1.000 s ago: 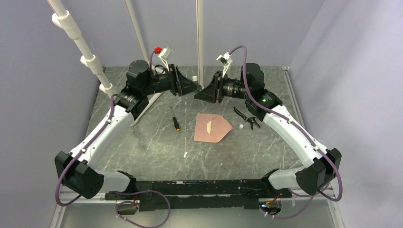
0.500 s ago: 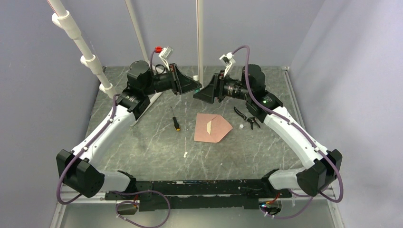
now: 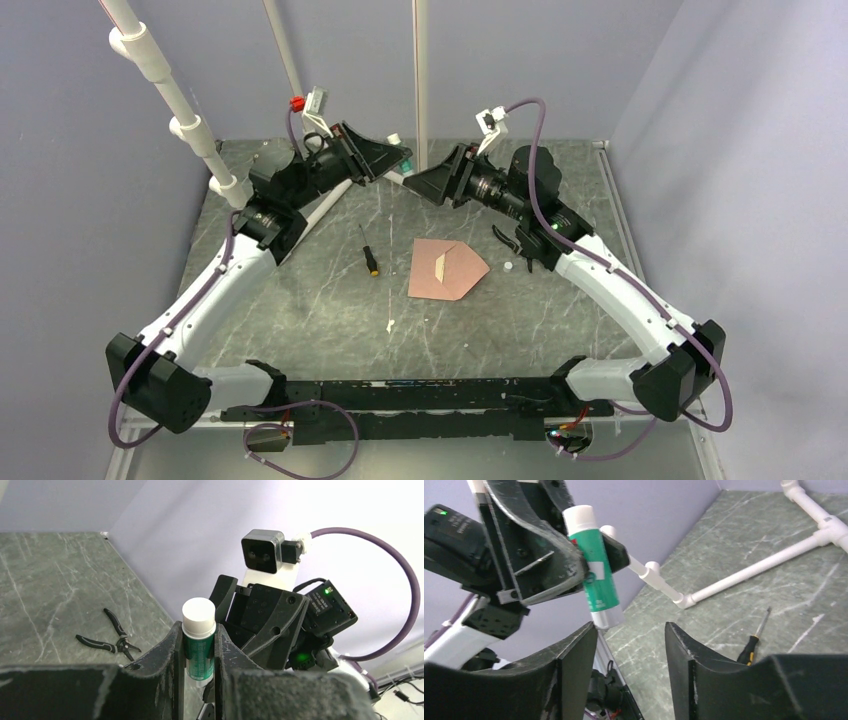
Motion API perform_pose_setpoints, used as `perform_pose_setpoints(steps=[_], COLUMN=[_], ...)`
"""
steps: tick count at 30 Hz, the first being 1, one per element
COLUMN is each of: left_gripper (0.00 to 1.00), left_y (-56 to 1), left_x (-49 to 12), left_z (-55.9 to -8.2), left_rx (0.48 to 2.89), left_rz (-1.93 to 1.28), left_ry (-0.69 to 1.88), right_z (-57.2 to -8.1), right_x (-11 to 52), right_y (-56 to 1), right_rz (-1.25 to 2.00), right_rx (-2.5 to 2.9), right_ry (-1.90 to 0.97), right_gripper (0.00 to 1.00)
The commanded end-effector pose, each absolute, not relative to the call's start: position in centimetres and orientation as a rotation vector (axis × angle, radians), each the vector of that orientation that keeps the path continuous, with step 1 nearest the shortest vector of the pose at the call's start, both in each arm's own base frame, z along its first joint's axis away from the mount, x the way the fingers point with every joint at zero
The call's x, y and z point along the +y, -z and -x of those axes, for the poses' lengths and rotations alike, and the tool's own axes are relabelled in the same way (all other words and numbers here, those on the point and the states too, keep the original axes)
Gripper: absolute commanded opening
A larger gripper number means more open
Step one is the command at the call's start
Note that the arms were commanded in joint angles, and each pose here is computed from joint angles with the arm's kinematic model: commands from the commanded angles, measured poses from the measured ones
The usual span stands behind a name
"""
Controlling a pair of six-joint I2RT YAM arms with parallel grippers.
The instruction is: Place the letter into the envelope and seal it
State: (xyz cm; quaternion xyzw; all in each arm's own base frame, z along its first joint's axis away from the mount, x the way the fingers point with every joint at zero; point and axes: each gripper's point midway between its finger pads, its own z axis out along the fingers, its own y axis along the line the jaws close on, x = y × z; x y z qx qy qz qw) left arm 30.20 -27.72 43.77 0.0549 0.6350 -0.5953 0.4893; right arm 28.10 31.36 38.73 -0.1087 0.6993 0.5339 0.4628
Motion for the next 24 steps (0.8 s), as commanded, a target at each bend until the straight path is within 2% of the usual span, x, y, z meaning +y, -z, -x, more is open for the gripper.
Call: perform_pose_setpoints(steps=[1, 6, 13, 17, 24], left_gripper=[0.02, 0.03, 0.02, 0.02, 0.02], left_y=[-47.7, -48.0, -48.4, -48.4, -49.8], left_x=[-27.4, -27.5, -27.4, -27.5, -27.6], left_z=[-29.6, -29.4, -28.9, -28.4, -24.6], left_rx=[1.425, 1.408, 1.389, 1.36, 1.153], left_rz=[-0.1, -0.098, -0.12, -0.145, -0.438], left_ry=[1.52, 1.551, 1.559, 1.577, 1.553], right_z=[-28.0, -27.8, -27.5, -24.8, -20.4], right_x=[31.5, 32.2, 31.9, 31.4, 28.1], right_y=[-43.9, -44.8, -46.4, -49.0, -53.8], right_rz=[0.258, 0.305, 0.283, 0.366, 0.357], right_rx=[1.525, 1.499, 1.422, 1.243, 1.024], right_ry=[-1.389, -1.419, -1.458, -1.558, -1.914], right_gripper=[0.53, 0.53, 0.23, 0.0, 0.0])
